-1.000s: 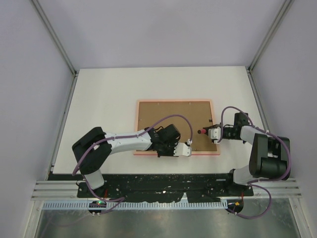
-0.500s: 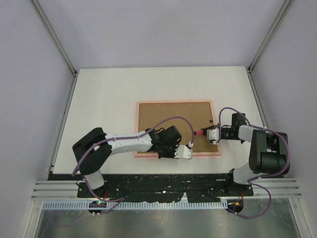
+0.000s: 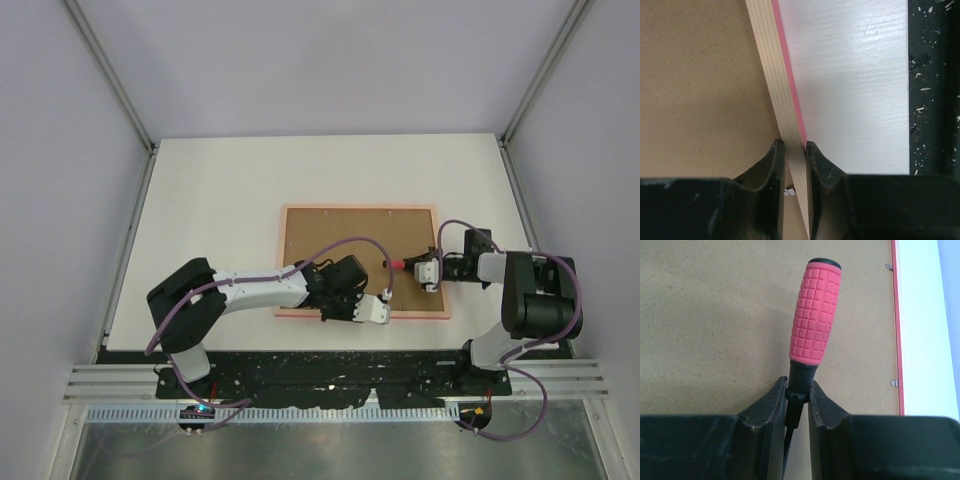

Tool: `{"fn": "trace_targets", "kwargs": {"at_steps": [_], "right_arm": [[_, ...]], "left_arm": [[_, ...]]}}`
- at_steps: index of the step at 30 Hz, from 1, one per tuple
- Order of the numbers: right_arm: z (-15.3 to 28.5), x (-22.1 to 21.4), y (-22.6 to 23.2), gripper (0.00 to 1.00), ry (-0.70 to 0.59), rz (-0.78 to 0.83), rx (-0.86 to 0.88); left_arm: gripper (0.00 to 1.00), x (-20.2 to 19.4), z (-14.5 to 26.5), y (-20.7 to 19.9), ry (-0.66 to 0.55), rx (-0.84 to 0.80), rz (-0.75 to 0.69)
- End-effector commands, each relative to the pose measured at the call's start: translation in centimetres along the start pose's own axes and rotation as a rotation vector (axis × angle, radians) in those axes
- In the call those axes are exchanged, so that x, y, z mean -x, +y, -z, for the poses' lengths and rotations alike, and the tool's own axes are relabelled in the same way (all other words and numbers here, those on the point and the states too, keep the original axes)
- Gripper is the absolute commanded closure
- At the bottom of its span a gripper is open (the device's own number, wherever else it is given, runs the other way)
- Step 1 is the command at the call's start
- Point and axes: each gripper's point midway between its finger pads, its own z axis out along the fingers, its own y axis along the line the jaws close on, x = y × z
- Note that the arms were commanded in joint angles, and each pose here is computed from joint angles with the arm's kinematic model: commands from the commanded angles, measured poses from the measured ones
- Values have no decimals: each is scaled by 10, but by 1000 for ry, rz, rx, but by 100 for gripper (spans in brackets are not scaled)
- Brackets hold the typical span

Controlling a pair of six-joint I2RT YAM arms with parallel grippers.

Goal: Take the photo out of the frame
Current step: Release the photo frame item from the photo frame.

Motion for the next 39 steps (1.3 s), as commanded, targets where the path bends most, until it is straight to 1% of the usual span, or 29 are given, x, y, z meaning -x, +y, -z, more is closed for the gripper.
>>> {"fn": "trace_targets", "kwargs": {"at_steps": [1, 10, 12, 13, 15, 16, 17, 18, 19, 20, 21, 23, 24, 25, 26, 27, 28, 29, 31, 32, 33, 34, 35, 38, 39], "right_arm": [[16, -32, -46, 92, 175, 478, -35], [16, -30, -58, 92, 168, 519, -83], [15, -25, -64, 92, 146, 511, -114], [15, -22, -66, 92, 131, 472, -125], [13, -12, -70, 92, 93, 444, -147], [12, -7, -74, 92, 84, 481, -171], [10, -5, -72, 92, 75, 471, -180], [10, -1, -76, 92, 75, 527, -209], [7, 0, -74, 92, 63, 502, -220], [8, 7, -82, 92, 60, 544, -256], [6, 10, -82, 92, 41, 490, -267], [8, 20, -90, 92, 22, 495, -298], [8, 22, -91, 92, 9, 448, -305], [11, 28, -97, 92, 2, 444, -317], [12, 30, -98, 92, -12, 374, -320], [15, 37, -104, 92, -17, 369, -330], [16, 39, -104, 92, -31, 293, -325], [20, 49, -109, 92, -41, 295, -329], [19, 52, -95, 92, -61, 137, -271], [21, 56, -100, 92, -67, 129, -267], [22, 62, -96, 92, -77, 79, -250], [25, 69, -101, 92, -86, 62, -251], [23, 69, -88, 92, -96, -20, -213], [25, 72, -89, 92, -87, -19, -195], [25, 71, -88, 92, -79, -14, -197]], "left_arm": [[93, -40, 14, -49, 147, -171, 35], [96, -41, 15, -51, 146, -172, 39], [96, -41, 15, -51, 146, -171, 35], [97, -40, 16, -51, 144, -170, 35], [98, -40, 16, -52, 142, -173, 35], [98, -40, 17, -52, 141, -172, 35], [98, -41, 17, -52, 143, -174, 36], [99, -40, 17, -52, 139, -174, 35], [100, -41, 17, -53, 142, -178, 35], [100, -41, 17, -53, 141, -177, 35], [100, -41, 17, -53, 141, -177, 36], [100, -41, 18, -53, 140, -175, 36], [100, -41, 18, -52, 139, -169, 36], [100, -41, 18, -53, 137, -168, 34], [98, -41, 19, -52, 134, -161, 34], [95, -41, 19, -50, 135, -148, 35], [93, -41, 20, -48, 136, -140, 34], [91, -42, 20, -48, 136, -133, 31], [86, -43, 21, -45, 133, -119, 34], [82, -42, 22, -44, 127, -112, 32], [80, -42, 23, -43, 125, -108, 32], [78, -42, 23, -42, 121, -103, 35], [77, -40, 25, -39, 111, -97, 38], [74, -37, 26, -37, 101, -89, 43], [71, -36, 27, -37, 98, -91, 43]]}}
